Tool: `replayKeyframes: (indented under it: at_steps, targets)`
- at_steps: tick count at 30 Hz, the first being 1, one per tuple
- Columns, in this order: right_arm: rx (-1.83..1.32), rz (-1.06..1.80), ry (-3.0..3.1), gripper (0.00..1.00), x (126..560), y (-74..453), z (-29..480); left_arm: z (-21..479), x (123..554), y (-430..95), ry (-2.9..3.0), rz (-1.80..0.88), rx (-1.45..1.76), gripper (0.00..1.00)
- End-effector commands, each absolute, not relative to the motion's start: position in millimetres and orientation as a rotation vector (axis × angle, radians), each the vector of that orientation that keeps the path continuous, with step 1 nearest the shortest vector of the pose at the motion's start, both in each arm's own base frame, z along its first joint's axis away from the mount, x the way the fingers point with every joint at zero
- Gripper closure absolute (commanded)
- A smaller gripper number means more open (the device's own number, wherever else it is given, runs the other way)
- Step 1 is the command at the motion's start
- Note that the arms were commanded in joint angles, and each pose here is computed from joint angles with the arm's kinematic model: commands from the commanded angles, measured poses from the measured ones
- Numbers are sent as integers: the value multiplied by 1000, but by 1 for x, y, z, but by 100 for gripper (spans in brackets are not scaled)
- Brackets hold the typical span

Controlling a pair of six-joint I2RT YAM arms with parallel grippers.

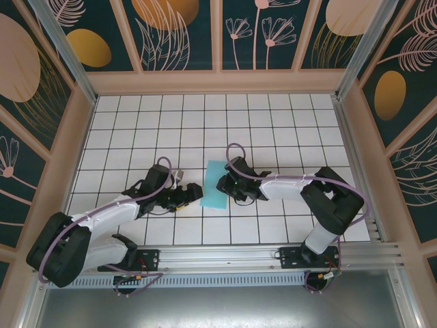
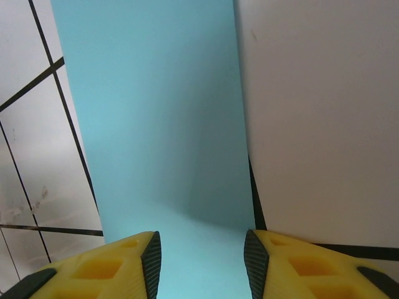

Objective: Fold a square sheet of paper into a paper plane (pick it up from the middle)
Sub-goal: Fold the triangle a second time at the center of the table.

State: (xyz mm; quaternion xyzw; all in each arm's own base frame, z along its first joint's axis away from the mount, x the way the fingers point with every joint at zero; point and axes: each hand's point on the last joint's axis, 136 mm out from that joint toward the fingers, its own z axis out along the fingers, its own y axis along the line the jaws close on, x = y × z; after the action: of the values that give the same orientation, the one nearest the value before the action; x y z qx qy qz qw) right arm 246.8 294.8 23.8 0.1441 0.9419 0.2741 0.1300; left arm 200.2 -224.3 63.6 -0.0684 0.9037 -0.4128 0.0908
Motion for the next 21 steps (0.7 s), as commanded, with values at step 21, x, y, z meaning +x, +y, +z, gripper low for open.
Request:
replayKeyframes:
  at_steps: [21]
  targets:
    - [290, 750, 2737, 61, 263, 296, 19, 71, 221, -239, 2650, -1229, -209, 9]
